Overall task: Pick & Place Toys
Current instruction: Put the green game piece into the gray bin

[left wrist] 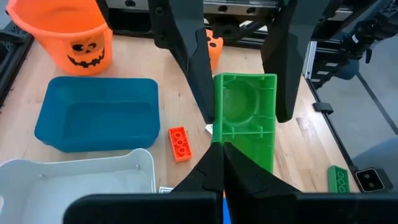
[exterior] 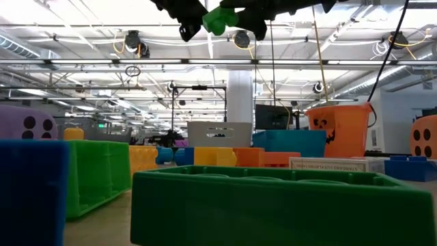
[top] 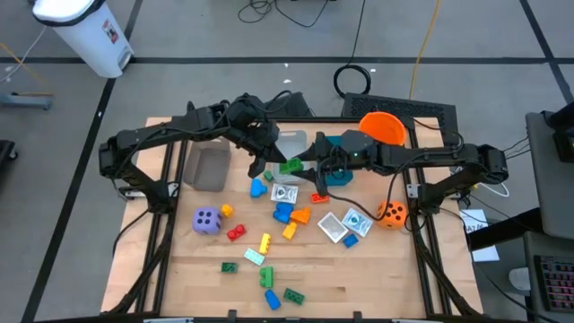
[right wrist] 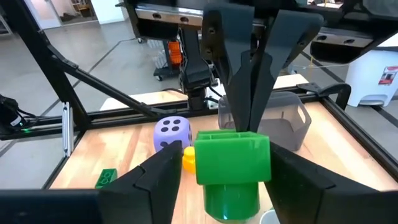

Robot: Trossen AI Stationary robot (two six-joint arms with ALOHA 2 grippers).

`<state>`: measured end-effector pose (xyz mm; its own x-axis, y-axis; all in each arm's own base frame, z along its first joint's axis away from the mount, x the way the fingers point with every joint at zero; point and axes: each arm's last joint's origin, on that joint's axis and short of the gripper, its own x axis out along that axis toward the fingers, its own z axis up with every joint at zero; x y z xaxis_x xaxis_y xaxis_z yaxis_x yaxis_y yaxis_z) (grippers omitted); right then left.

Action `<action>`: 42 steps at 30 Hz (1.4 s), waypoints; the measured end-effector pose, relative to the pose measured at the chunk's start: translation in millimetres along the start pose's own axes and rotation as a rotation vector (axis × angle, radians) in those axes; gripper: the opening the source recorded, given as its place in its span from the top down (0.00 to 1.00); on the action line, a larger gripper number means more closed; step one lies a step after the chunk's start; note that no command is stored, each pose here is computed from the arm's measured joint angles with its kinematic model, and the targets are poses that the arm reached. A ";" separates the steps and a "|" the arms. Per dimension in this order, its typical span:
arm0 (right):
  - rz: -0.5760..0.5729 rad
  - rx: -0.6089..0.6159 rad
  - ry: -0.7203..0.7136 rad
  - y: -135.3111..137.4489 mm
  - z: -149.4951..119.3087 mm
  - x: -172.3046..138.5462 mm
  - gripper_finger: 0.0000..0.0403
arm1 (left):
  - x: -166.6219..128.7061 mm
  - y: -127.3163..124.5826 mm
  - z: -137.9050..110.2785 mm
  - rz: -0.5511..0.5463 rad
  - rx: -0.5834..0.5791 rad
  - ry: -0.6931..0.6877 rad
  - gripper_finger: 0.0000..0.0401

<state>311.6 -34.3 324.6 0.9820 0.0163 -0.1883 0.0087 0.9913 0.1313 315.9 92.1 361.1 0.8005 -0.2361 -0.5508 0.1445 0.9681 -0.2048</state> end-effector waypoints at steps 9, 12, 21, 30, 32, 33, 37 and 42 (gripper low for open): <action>-0.001 0.000 0.000 -0.1 0.0 0.0 0.68 | 0.1 -0.1 0.0 -0.001 0.006 0.000 1.00; -0.001 0.000 0.001 -0.1 -0.1 0.0 0.68 | 0.1 -0.2 0.0 -0.001 0.006 0.000 1.00; -0.005 0.000 -0.001 -0.2 0.1 0.0 0.67 | 0.2 0.3 2.8 0.005 -0.002 -0.026 0.89; -0.012 0.004 -0.006 -3.3 1.9 -2.4 0.67 | -18.2 -1.5 19.0 0.165 0.060 -0.112 0.69; -0.020 0.016 -0.007 -6.6 3.0 -4.6 0.67 | -31.8 -3.9 25.5 0.236 0.066 -0.131 0.66; -0.030 0.025 -0.011 -9.2 4.8 -7.4 0.67 | -38.6 -5.2 29.6 0.271 0.070 -0.147 0.64; -0.075 0.079 -0.030 -20.3 11.2 -18.1 0.67 | -69.8 -15.6 44.0 0.366 0.122 -0.220 0.60; -0.110 0.115 -0.011 -31.2 16.0 -36.2 0.67 | -112.8 -35.1 46.8 0.508 0.149 -0.274 0.61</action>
<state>278.8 -68.0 342.9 0.9759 -0.0936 -0.1970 0.1374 0.9654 0.2216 247.8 88.7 468.3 0.9090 0.2705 -0.3171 -0.2312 0.9603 0.1563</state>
